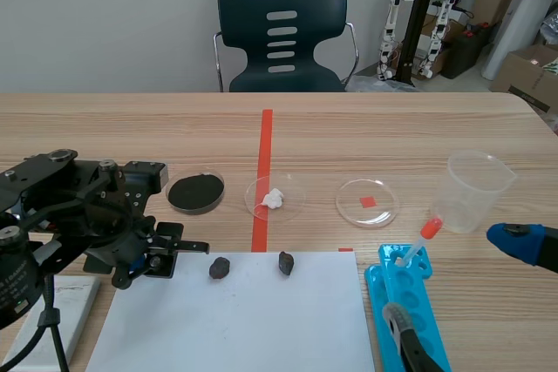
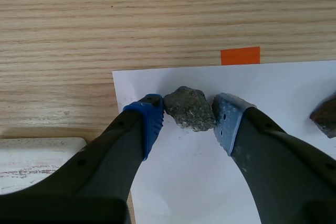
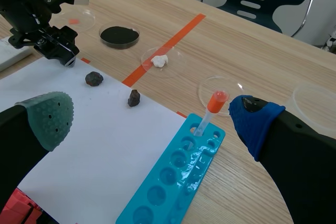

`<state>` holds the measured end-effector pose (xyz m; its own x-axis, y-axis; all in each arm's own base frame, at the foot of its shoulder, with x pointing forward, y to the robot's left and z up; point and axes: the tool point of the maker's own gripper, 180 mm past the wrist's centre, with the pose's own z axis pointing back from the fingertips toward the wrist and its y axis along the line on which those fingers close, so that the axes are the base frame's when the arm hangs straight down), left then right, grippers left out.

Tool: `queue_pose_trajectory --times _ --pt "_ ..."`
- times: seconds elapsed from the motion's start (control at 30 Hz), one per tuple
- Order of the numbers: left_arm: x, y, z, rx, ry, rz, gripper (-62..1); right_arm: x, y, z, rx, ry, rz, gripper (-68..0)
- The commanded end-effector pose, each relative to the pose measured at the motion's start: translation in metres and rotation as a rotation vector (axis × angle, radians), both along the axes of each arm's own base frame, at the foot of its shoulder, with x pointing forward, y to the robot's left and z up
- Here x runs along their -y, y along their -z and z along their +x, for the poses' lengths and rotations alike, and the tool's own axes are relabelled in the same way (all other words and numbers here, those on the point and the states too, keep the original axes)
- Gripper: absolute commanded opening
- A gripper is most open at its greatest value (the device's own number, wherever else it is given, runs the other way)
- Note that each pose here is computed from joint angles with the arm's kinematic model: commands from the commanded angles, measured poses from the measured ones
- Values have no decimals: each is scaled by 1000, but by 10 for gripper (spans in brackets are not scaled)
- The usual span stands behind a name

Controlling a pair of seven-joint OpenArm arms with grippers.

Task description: Pick up the left mineral with the left hand

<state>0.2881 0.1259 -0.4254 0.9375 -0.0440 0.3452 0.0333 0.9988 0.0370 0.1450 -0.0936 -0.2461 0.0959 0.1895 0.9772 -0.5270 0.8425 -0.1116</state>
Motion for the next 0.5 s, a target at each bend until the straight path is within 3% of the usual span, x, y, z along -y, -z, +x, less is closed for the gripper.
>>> queue_pose_trajectory --times 0.0,0.23,0.47 --pt "-2 -3 4 13 -2 7 -418 1 -7 3 26 0 8 -52" --pt "-2 -3 4 13 -2 7 -525 1 -7 3 26 0 8 -52" --pt "-3 -5 6 20 -6 9 -524 1 -7 3 26 0 8 -52"
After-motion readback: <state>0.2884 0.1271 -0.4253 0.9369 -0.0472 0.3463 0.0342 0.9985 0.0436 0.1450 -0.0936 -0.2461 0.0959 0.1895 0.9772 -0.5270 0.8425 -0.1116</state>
